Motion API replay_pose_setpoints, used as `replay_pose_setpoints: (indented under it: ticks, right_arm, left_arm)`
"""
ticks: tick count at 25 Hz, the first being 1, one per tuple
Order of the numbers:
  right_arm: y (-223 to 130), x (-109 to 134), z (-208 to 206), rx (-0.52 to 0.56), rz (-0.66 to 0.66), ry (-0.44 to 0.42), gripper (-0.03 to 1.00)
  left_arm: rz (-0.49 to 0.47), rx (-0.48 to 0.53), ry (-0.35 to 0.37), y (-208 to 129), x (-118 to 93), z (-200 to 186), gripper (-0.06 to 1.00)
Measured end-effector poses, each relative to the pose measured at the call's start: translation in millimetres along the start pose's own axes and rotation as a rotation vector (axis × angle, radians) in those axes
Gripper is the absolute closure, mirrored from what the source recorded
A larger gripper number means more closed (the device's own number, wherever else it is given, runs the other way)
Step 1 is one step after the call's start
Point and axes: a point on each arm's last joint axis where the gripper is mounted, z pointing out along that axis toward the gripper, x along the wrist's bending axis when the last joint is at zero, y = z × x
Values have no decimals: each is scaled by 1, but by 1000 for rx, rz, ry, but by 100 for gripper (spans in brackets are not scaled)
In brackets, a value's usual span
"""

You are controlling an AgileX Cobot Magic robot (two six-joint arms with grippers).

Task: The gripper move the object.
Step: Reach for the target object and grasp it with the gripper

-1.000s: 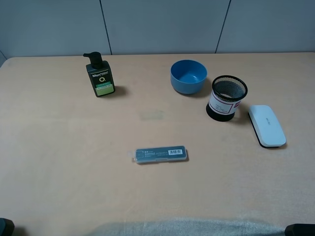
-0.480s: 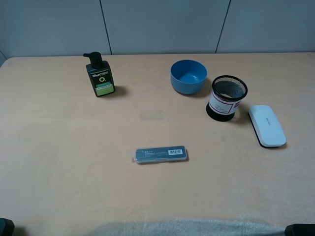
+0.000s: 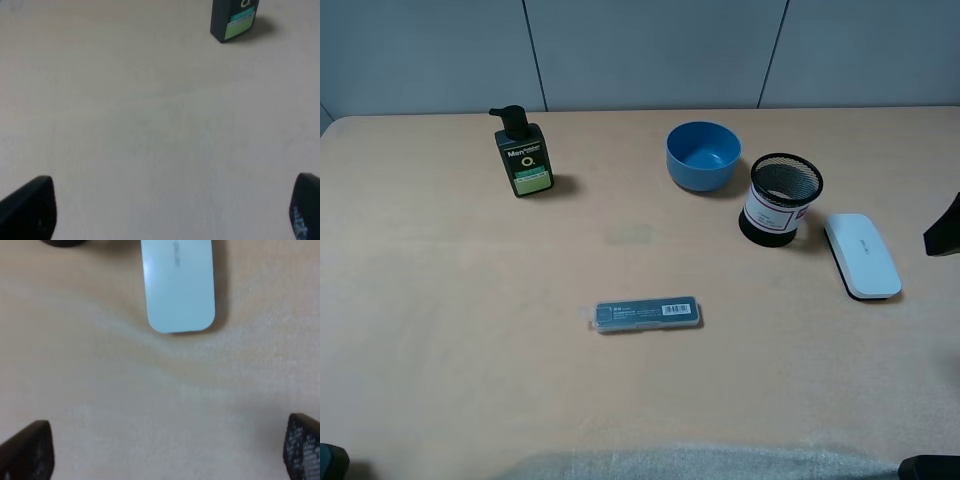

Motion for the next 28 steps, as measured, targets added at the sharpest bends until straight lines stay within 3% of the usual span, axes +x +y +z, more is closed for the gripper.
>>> replay_pose_setpoints:
  ticks: [28]
  right_arm:
    - [56,-17,111,38,-52,-69,27]
  left_arm:
    - [0,0,0,0,0,0,0]
